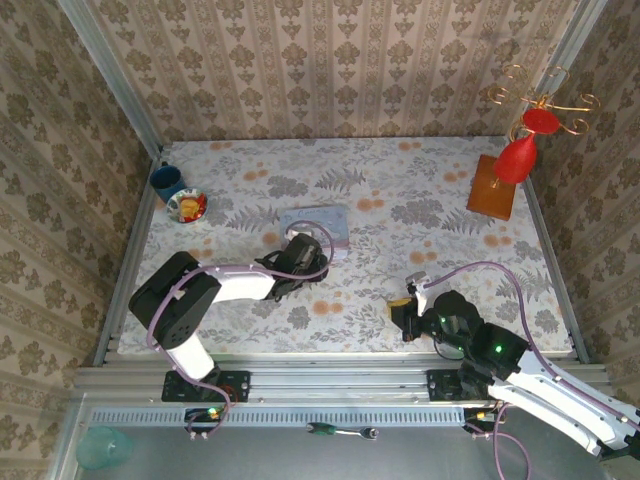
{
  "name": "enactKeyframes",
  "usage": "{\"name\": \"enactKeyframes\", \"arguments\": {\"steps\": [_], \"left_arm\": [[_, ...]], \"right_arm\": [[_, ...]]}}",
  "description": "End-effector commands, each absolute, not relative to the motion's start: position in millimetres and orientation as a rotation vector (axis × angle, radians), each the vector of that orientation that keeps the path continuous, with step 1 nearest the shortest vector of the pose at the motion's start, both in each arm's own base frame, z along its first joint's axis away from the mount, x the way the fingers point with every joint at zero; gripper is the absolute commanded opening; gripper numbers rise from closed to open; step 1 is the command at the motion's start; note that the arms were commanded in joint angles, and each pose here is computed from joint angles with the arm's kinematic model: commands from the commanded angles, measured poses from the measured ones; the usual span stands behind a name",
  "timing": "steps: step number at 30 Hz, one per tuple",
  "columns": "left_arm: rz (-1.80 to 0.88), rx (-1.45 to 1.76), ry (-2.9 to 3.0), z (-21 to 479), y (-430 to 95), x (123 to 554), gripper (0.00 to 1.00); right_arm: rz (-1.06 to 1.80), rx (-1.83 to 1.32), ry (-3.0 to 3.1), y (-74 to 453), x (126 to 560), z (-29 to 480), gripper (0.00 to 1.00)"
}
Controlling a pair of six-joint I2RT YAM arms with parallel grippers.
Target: Unlock a padlock with a key
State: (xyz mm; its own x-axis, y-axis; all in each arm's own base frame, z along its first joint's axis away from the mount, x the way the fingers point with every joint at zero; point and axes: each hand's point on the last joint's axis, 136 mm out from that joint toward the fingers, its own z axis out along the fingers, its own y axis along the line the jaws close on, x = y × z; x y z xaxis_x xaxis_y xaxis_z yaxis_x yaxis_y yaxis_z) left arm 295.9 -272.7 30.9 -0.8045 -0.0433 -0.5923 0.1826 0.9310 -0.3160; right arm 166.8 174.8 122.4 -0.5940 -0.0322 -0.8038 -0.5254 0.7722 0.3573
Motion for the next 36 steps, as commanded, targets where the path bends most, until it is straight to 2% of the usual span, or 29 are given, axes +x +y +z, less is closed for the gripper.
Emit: {"name": "enactKeyframes", "arguments": {"steps": [1,15,28,36], "left_arm": [[-0.513,0.118,2.416,43,-274,304,0.47],[-0.45,0.153,2.416,43,-261,304,0.36],[-0.403,0.118,2.429,39,-242,304,0.34],[-0.349,0.063,2.477,33,-209,280,0.33]], "right_arm": [[0.723,-0.38,2.084,171,172,127,0.0],[0.701,-0.36,2.103,170,175,125,0.0],[0.686,-0.353,2.114,169,177,124,0.0],[0.685,-0.353,2.114,169,177,124,0.0]]}}
